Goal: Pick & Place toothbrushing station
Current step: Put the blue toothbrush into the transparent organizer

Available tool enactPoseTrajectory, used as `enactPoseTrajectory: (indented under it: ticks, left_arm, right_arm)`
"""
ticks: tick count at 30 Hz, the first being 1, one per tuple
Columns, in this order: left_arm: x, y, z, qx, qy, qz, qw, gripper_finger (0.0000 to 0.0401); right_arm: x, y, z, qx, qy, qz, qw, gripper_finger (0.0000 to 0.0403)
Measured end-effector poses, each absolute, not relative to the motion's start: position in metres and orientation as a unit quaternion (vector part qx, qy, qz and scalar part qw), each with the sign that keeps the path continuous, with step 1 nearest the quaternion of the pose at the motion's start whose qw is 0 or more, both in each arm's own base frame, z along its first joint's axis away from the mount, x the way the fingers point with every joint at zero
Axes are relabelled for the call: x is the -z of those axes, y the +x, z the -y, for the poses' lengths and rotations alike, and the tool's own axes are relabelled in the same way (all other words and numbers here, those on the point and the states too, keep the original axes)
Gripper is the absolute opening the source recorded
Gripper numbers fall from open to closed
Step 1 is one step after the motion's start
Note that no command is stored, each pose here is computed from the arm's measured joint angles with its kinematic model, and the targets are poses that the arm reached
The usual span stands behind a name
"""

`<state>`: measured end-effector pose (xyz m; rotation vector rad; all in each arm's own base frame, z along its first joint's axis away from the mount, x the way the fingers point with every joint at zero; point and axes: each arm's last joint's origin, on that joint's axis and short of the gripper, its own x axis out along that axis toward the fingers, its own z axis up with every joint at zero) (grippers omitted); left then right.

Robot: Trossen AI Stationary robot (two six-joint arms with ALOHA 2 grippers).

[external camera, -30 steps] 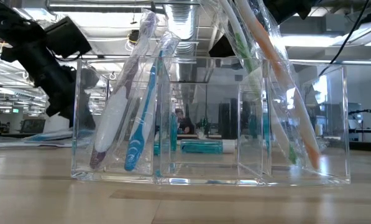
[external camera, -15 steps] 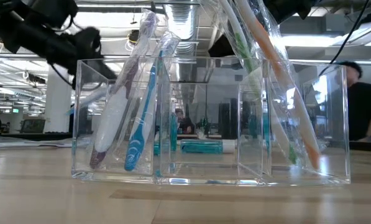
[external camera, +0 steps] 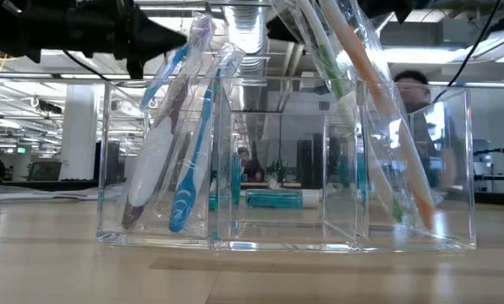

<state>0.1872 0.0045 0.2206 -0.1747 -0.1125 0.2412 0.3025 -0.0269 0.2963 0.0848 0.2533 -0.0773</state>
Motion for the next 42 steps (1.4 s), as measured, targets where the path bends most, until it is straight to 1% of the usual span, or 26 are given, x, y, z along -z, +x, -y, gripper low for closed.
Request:
enactPoseTrajectory:
  ticks: [6, 11, 21, 30, 42]
  left_arm:
    - [-0.226, 0.198, 0.000, -0.107, -0.066, 0.115, 0.985, 0.0000]
    - [-0.230, 0.214, 0.001, -0.107, -0.057, 0.108, 0.987, 0.0000]
    - [-0.239, 0.251, 0.003, -0.107, -0.035, 0.098, 0.989, 0.0000]
    - [-0.237, 0.256, 0.005, -0.114, -0.028, 0.097, 0.988, 0.0000]
    - [-0.241, 0.255, 0.006, -0.113, -0.022, 0.116, 0.987, 0.0000]
  right_arm:
    - [-0.303, 0.305, 0.020, 0.022, 0.027, -0.091, 0.995, 0.0098]
    - [-0.303, 0.309, 0.014, 0.012, 0.025, -0.072, 0.997, 0.0098]
    - [-0.285, 0.330, 0.015, 0.011, 0.015, -0.060, 0.998, 0.0098]
    - [-0.293, 0.330, 0.015, 0.011, 0.014, -0.025, 1.000, 0.0098]
    - [-0.296, 0.330, 0.015, 0.011, 0.014, -0.005, 1.000, 0.0098]
